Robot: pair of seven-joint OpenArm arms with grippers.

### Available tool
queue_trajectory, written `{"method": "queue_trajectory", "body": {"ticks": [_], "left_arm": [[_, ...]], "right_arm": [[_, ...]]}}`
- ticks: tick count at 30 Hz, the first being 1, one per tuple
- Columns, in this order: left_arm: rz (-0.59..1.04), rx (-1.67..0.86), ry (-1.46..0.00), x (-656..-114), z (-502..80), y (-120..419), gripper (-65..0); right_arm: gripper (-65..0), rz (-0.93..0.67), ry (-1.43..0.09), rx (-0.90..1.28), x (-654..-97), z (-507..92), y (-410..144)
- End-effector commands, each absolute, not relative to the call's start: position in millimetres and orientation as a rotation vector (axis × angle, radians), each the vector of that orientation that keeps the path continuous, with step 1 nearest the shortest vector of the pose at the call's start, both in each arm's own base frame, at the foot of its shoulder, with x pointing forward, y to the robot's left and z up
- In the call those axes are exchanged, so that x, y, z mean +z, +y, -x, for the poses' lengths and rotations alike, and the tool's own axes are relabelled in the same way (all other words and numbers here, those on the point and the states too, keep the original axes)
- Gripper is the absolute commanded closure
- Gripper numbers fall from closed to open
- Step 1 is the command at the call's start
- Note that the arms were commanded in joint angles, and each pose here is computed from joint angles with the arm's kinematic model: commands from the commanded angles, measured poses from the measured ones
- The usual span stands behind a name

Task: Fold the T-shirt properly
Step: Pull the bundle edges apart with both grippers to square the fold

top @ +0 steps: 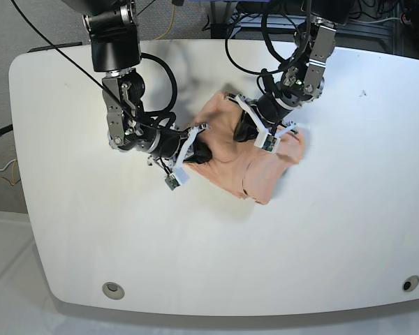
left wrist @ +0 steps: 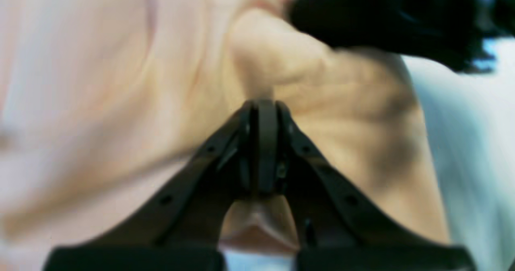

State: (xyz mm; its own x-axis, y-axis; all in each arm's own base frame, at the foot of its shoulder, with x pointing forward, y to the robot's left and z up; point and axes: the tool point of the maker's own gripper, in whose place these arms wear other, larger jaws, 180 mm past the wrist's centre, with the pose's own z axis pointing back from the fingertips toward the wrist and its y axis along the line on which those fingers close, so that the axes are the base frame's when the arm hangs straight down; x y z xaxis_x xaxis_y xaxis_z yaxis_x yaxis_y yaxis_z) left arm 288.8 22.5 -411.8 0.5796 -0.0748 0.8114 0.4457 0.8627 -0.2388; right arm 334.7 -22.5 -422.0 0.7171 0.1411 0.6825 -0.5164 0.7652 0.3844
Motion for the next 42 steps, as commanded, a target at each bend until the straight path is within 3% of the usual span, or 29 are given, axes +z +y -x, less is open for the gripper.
{"method": "queue_trajectory", "body": {"ticks": [1,14,42], "left_arm": [[0.434,-0.342,-0.93,-405.5,-296.0,29.0,-0.4],[0.356,-0.325,-0.951,-404.3,-326.2,67.6,-0.4],[0.354,-0.389,-0.963,-397.6,-339.4,81.6,-0.4]], "right_arm": [[0.0,-0.547,-0.644,0.384,-429.2,-327.6,-38.0],[0.0,-0.472,-0.7,0.183,-422.3,-306.7,-79.2],[0.0,-0.496,-0.728,-0.181,-425.9,-259.8,-47.1]]}}
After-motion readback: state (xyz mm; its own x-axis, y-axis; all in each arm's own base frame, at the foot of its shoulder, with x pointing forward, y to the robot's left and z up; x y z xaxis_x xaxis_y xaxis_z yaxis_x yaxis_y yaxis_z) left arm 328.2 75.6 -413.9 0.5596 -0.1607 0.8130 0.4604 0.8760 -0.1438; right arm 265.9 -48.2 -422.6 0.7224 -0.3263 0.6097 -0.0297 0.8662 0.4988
